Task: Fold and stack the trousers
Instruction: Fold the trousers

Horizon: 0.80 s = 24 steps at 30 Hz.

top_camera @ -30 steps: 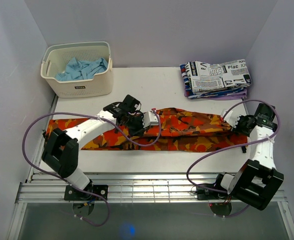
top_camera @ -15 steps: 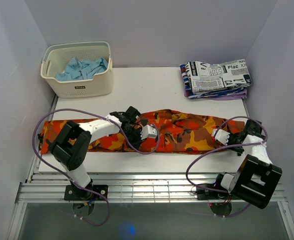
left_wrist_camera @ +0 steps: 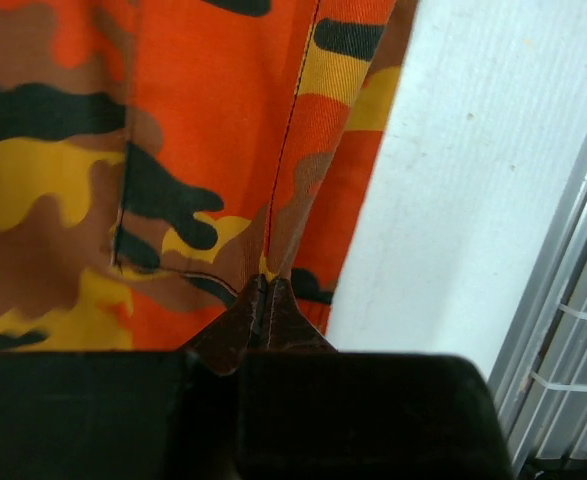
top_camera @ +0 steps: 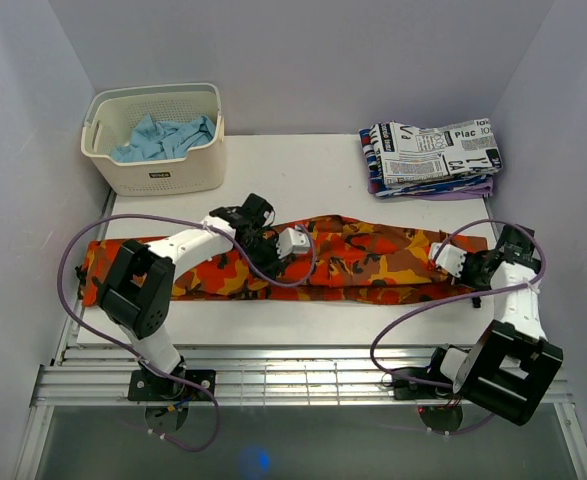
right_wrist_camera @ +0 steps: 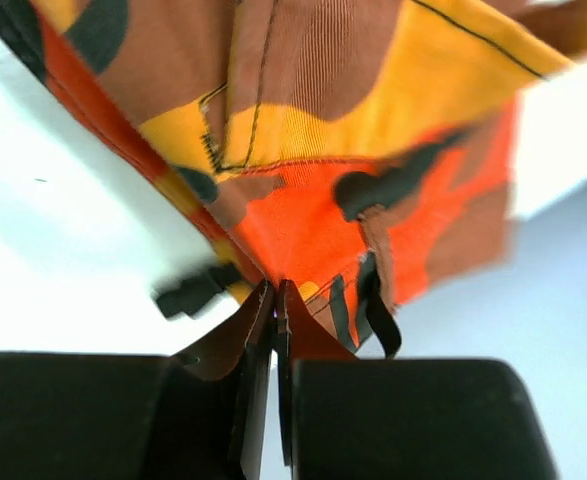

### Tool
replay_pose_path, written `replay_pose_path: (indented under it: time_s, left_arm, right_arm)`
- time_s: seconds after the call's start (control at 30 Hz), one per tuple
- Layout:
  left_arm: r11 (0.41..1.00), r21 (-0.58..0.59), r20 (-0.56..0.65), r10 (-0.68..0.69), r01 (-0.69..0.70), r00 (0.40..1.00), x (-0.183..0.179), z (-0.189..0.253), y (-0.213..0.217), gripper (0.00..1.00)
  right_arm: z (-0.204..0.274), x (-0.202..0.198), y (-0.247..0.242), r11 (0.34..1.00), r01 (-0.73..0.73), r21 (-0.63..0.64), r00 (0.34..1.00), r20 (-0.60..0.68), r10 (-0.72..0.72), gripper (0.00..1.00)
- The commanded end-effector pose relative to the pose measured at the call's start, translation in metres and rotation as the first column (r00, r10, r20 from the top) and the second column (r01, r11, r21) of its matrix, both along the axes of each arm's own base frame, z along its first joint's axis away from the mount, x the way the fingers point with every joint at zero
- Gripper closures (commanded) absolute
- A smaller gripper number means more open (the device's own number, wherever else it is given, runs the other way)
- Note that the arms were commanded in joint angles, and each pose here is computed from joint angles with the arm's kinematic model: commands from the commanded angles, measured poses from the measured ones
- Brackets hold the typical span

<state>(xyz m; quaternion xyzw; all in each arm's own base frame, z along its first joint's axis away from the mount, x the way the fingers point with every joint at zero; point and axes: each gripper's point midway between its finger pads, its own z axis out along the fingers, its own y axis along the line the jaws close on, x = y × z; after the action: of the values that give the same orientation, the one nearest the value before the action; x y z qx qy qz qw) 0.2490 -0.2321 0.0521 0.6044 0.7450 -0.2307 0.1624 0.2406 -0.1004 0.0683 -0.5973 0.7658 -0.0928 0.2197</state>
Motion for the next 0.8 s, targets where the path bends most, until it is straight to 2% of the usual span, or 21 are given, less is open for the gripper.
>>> replay_pose_path:
  time_s: [0.0,0.07,0.13,0.27,0.4,0.6,0.77]
  left_arm:
    - [0.998,0.028,0.065,0.062,-0.064,0.996,0.019,0.037,0.029,1.0]
    - [0.998,0.041,0.055,0.054,-0.056,0.997,0.015,0.038,0.037,1.0]
    - [0.996,0.063,0.043,0.061,-0.064,0.997,0.01,0.032,0.045,1.0]
    - [0.988,0.15,-0.039,0.052,-0.045,0.998,-0.014,-0.008,0.065,1.0]
    - [0.975,0.219,-0.092,0.039,-0.018,0.995,-0.026,-0.038,0.081,1.0]
    - [0.966,0.258,-0.103,0.037,-0.01,0.994,-0.026,-0.06,0.089,1.0]
    - [0.977,0.203,-0.115,0.091,-0.066,0.989,-0.009,-0.061,0.067,0.97]
  right_arm:
    - [0.051,0.011,-0.007,0.998,-0.009,-0.064,0.994,0.112,0.016,0.92]
    - [0.037,0.0,-0.002,0.997,-0.034,-0.069,0.995,0.089,0.04,0.92]
    - [0.024,-0.004,-0.006,0.99,-0.054,-0.128,0.994,0.09,0.066,0.92]
    - [-0.035,-0.028,-0.003,0.988,-0.068,-0.141,0.998,0.0,0.069,0.92]
    - [-0.066,-0.036,-0.007,0.99,-0.036,-0.139,0.997,-0.076,0.026,0.92]
    - [-0.075,-0.028,-0.018,0.991,0.037,-0.127,0.991,-0.125,-0.053,0.92]
    - [-0.071,-0.019,-0.041,0.98,0.082,-0.179,0.984,-0.14,-0.108,0.92]
